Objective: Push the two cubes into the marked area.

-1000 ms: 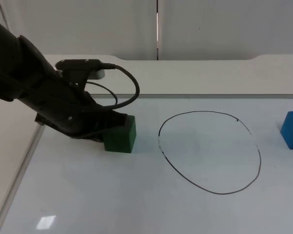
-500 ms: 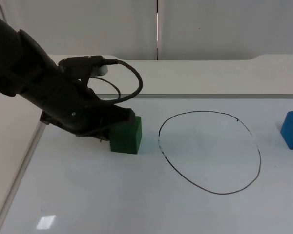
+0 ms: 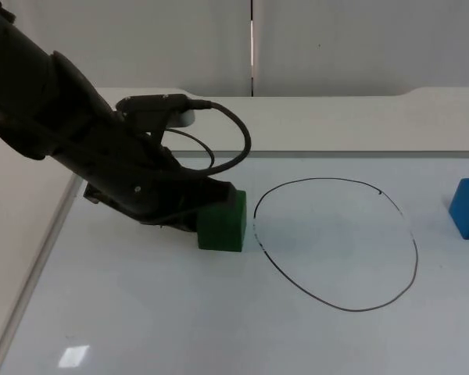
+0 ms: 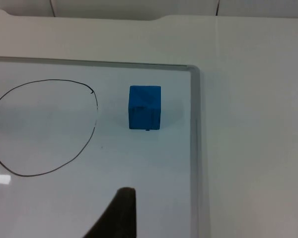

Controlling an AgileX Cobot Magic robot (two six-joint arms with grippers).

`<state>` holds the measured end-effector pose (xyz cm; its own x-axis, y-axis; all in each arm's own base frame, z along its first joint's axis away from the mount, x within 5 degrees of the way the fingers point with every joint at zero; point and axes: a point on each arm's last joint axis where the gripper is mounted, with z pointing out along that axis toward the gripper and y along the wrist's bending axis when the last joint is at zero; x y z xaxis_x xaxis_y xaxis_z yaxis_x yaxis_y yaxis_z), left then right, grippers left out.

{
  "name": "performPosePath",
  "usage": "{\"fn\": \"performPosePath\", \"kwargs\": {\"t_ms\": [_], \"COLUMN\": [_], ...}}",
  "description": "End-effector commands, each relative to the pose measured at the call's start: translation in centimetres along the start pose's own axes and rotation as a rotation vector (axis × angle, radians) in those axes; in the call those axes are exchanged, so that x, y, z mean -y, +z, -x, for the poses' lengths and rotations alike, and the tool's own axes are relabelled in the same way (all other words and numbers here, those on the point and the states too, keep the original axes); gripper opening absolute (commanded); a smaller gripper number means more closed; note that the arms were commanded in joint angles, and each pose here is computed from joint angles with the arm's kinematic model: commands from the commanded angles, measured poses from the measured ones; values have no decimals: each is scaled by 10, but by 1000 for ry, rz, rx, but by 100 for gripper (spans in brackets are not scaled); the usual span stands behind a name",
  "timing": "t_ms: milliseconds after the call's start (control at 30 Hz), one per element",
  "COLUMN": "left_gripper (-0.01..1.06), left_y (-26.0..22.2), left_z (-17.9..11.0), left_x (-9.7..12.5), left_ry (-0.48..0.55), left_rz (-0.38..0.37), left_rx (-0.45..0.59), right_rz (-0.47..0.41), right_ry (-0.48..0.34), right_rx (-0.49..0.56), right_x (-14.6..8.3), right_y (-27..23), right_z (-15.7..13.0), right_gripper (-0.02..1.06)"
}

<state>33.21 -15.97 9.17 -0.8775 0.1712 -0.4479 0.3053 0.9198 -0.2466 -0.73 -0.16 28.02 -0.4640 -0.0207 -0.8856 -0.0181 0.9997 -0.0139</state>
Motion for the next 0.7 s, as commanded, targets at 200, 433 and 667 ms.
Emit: {"fn": "performPosePath", "kwargs": {"t_ms": [200,433,667], "left_gripper": [0,0,0], "left_y": [-4,-4,-10], "left_z": [3,3,7], "left_x": [6,7,11], "left_ry": [-29,-42,-52], "left_rz": [-31,-42,-64], "left_rx": [4,1,12], "right_rz": [-10,-10,-10], "right_ry": [-12,-12,-12], "right_rx": [6,6,6], "right_x": [0,0,0], "right_y": [0,0,0], "right_z": [0,0,0], "right_gripper": [105,105,105]}}
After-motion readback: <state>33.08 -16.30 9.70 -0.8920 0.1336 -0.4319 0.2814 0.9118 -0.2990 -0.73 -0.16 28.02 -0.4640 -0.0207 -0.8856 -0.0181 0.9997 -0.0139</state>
